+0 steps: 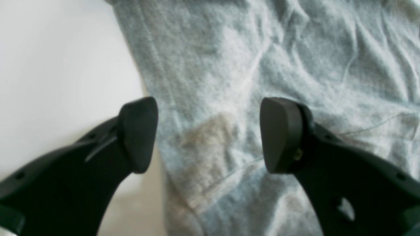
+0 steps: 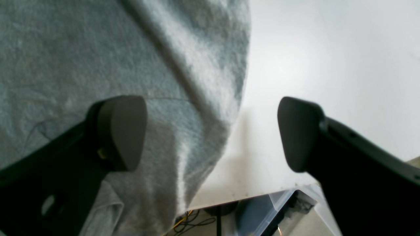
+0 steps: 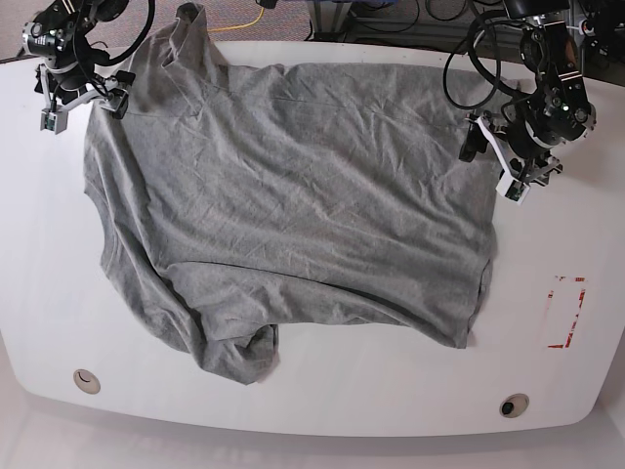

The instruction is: Layout the t-shirt on the table in an organized manner, then fold the t-shirt properly

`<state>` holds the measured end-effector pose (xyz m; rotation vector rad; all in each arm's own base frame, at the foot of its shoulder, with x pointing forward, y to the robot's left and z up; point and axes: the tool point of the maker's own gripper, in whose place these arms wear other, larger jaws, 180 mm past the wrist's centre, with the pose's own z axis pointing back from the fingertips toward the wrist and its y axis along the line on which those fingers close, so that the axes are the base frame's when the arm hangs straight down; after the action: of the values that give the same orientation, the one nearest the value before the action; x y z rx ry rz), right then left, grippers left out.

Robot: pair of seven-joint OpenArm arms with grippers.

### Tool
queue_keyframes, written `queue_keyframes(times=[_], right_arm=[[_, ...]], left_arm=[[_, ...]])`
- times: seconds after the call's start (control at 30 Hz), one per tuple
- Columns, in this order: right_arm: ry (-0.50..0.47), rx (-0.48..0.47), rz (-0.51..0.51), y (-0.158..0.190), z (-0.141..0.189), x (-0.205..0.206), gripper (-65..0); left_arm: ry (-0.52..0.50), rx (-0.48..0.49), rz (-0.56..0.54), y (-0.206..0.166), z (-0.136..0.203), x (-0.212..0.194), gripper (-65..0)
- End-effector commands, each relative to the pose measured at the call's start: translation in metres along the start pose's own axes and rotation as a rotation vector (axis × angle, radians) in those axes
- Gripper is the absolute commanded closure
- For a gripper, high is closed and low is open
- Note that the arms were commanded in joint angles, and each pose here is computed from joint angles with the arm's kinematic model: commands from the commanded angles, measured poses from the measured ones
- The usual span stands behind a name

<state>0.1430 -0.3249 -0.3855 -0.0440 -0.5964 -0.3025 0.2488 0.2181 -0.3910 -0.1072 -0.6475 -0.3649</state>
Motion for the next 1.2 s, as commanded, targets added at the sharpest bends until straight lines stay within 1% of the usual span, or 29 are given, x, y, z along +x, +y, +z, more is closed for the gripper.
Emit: queue_keyframes(times=[0.0, 0.23, 0.33, 0.53, 0.63, 1.07, 1.17], right_arm=[[-0.039, -0.007, 0.010, -0.003, 0.004, 0.011, -59.9], [-0.039, -0.005, 0.008, -0.003, 0.003, 0.011, -59.9], [-0.030, 0.007, -0.008, 0.001, 0.000, 0.006, -59.9], [-0.015, 0.018, -0.022, 0.002, -0.004, 0.001, -59.9], [-0.014, 0.020, -0.026, 0.003, -0.005, 0.000, -59.9], [-0.013, 0.018, -0.024, 0.003, -0.005, 0.000, -59.9], [-0.013, 0.018, -0.024, 0.003, -0.005, 0.000, -59.9]], left_arm=[[-0.034, 0.056, 0.008, 0.021, 0.011, 0.007, -44.7], [0.009, 0.033, 0.053, 0.021, 0.001, -0.011, -44.7], [0.021, 0.022, 0.065, 0.018, -0.003, -0.015, -44.7], [0.018, -0.036, 0.018, -0.002, -0.014, -0.005, -44.7], [0.017, -0.046, 0.011, -0.006, -0.016, -0.003, -44.7], [0.005, -0.049, 0.005, -0.007, -0.015, 0.002, -44.7], [-0.018, -0.052, 0.000, -0.009, -0.012, 0.008, -44.7]])
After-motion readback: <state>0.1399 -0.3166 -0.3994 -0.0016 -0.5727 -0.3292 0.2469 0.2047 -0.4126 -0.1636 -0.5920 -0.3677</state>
